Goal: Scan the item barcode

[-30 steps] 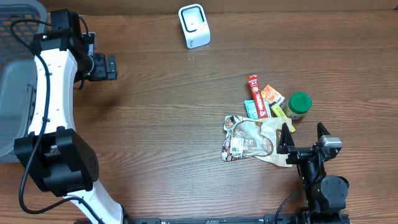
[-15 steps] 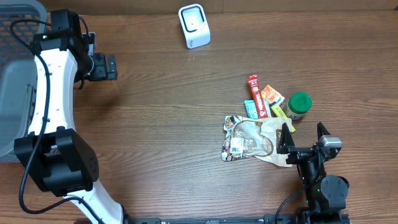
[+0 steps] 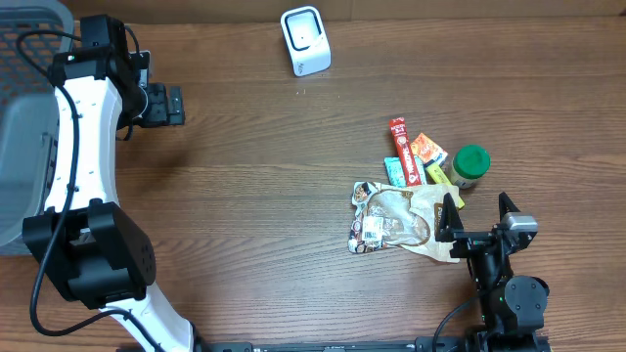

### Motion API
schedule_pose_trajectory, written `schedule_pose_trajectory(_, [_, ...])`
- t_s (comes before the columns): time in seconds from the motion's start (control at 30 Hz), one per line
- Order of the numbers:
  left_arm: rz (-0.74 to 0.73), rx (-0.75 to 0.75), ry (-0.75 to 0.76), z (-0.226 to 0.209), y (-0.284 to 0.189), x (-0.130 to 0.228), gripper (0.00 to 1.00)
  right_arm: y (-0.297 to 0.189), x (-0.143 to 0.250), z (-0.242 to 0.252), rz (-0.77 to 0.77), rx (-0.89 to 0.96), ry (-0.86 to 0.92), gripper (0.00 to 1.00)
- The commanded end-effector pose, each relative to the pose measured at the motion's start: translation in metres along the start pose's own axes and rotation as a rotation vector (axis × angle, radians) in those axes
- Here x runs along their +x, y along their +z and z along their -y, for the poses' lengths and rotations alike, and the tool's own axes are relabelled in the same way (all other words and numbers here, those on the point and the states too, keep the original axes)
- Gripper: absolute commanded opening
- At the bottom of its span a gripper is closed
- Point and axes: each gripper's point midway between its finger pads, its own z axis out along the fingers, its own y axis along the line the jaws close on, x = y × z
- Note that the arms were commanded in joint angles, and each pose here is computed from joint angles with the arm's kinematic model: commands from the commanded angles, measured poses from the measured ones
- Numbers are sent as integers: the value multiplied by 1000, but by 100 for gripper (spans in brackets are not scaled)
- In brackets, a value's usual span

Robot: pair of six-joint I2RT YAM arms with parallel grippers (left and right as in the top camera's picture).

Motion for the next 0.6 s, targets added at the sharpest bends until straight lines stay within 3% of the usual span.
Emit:
schedule_pose_trajectory(0.0, [83,6,31,7,-33,-8,100,0,2,1,3,4,-4,100])
schedule_pose_trajectory(0.3, [357,-1,36,9,-147,-5,100,0,2,1,3,5,-4,100])
schedule_pose_trajectory(0.57, [592,-7,36,9,-242,30,100,0,2,1,3,5,-4,100])
